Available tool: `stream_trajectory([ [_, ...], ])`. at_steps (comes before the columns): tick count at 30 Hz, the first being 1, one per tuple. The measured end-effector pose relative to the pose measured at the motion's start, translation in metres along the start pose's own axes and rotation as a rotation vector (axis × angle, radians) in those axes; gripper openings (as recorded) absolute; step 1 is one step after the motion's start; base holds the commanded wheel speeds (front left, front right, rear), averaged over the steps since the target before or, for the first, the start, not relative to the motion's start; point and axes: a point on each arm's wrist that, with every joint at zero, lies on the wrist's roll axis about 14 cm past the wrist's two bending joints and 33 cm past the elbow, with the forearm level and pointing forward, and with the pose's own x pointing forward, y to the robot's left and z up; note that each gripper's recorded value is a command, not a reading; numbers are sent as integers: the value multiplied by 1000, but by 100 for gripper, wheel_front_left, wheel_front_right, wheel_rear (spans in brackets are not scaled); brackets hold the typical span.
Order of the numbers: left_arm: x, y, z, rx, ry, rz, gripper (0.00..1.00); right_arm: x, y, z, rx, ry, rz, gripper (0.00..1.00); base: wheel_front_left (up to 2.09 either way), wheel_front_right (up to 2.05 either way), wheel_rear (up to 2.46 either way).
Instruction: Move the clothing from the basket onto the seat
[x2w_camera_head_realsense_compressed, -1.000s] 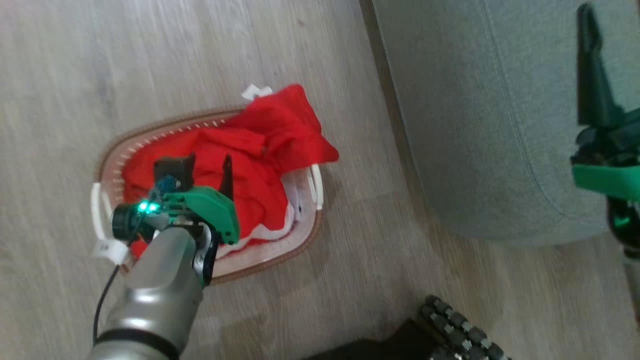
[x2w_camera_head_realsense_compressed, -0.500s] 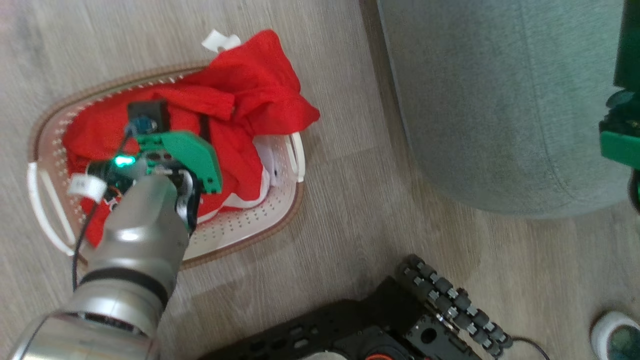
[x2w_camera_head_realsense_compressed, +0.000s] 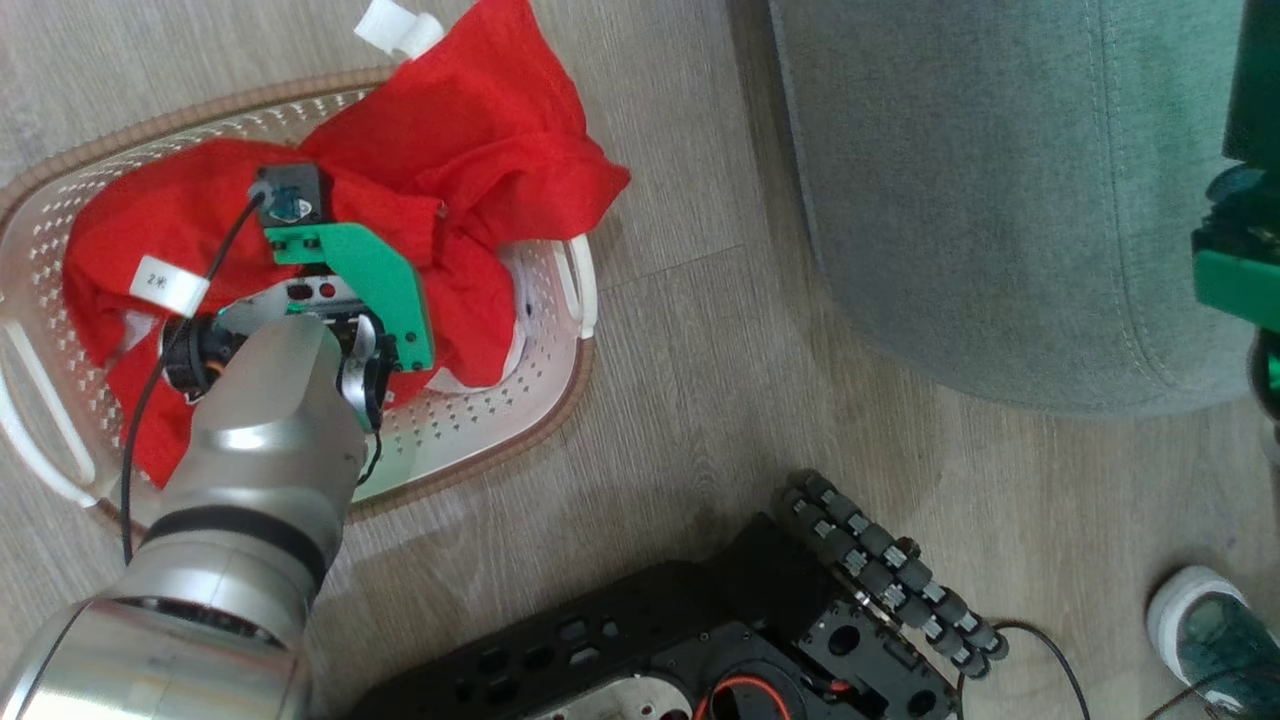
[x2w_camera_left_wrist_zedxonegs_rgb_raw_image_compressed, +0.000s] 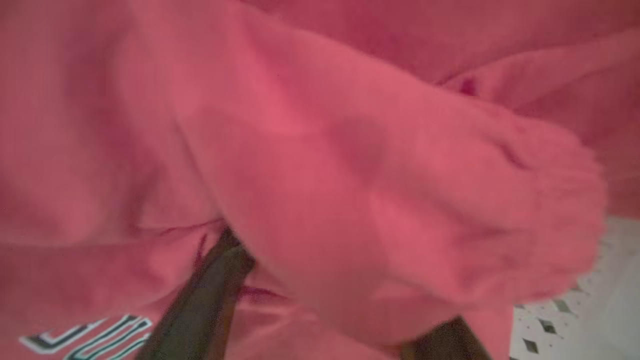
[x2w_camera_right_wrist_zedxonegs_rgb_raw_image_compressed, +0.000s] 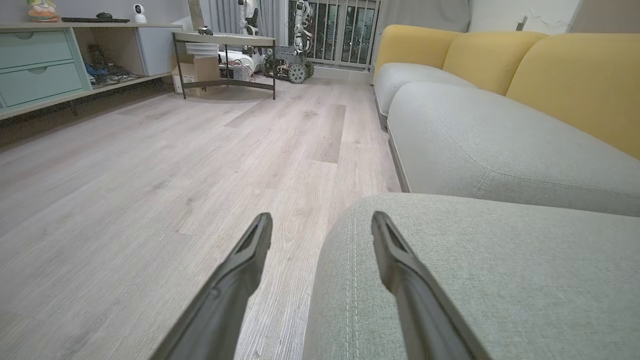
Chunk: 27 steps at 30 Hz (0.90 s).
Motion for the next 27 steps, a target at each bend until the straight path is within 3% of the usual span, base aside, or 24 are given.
stream_trajectory([
  [2,1,0,-2,0,16,0,100,1,0,0,3,-3,-1,100,0,0,0],
  [3,1,0,-2,0,17,0,85,2,1,0,4,-5,0,100,0,0,0],
  [4,1,0,-1,0,16,-1,50,3,1,1,4,-9,1,100,0,0,0],
  [5,0,1,-1,-1,13,1,1,4,2,2,4,-12,3,100,0,0,0],
  [15,-17,4,13,-22,-68,-11,0,4,5,18,18,-52,12,100,0,0,0],
  [27,-96,-7,12,-23,-252,-75,0,-29,13,78,50,-138,10,100,0,0,0],
])
